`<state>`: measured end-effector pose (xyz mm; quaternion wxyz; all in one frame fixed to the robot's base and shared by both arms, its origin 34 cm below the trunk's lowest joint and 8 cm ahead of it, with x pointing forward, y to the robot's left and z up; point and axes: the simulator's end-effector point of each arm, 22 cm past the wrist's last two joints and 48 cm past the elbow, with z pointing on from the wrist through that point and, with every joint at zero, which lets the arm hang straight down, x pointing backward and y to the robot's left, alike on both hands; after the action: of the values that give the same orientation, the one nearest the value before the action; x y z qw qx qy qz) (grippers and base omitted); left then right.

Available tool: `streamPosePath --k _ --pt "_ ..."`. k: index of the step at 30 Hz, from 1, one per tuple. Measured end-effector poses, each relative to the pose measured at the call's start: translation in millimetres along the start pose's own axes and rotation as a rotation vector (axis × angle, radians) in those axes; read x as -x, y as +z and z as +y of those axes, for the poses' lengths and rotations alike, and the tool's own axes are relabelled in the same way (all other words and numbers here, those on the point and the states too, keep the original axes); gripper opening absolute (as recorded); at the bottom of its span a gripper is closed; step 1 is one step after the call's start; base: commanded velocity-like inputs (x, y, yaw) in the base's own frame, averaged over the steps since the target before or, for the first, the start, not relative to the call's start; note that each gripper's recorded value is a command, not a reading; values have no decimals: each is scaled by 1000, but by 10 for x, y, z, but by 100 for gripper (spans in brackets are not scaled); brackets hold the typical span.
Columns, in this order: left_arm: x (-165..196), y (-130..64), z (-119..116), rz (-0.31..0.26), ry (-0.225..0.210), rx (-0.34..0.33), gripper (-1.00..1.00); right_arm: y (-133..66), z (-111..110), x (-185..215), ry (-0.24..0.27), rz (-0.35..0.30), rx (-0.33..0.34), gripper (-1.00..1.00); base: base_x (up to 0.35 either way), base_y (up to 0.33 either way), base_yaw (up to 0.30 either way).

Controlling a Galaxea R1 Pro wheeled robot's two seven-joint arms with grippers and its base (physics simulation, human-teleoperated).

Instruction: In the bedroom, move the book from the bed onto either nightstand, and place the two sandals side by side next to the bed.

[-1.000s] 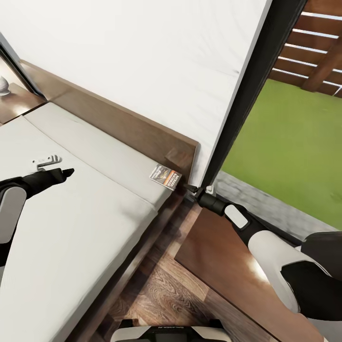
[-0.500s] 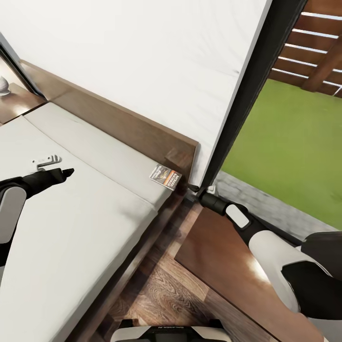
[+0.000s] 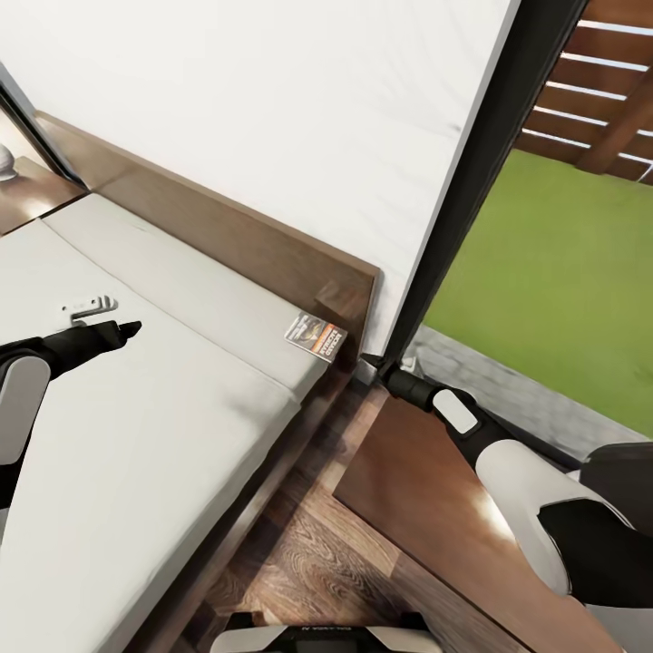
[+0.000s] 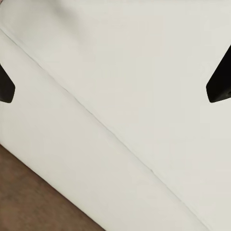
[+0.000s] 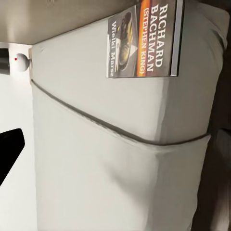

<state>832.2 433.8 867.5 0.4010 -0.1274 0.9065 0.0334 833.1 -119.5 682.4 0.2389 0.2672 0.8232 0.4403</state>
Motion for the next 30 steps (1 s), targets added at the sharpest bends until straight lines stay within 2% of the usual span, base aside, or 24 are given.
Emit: streamPosePath --k 7,15,18,19,24,30 --pt "16 63 -17 -12 -3 -3 100 53 -71 20 -9 -11 -2 100 0 0 0" --pt "200 119 -68 -48 -6 -12 100 107 -148 30 -10 -15 2 100 0 0 0" --pt "334 124 -109 -57 -2 -19 100 128 -171 29 -9 -16 7 100 0 0 0" --pt "481 104 -149 -64 3 -26 100 132 -176 35 -9 -17 10 100 0 0 0" --pt "636 112 -198 -83 3 -35 100 168 -213 40 -9 -20 18 100 0 0 0" --pt "596 169 -199 -85 3 -36 100 215 -263 39 -11 -21 23 100 0 0 103"
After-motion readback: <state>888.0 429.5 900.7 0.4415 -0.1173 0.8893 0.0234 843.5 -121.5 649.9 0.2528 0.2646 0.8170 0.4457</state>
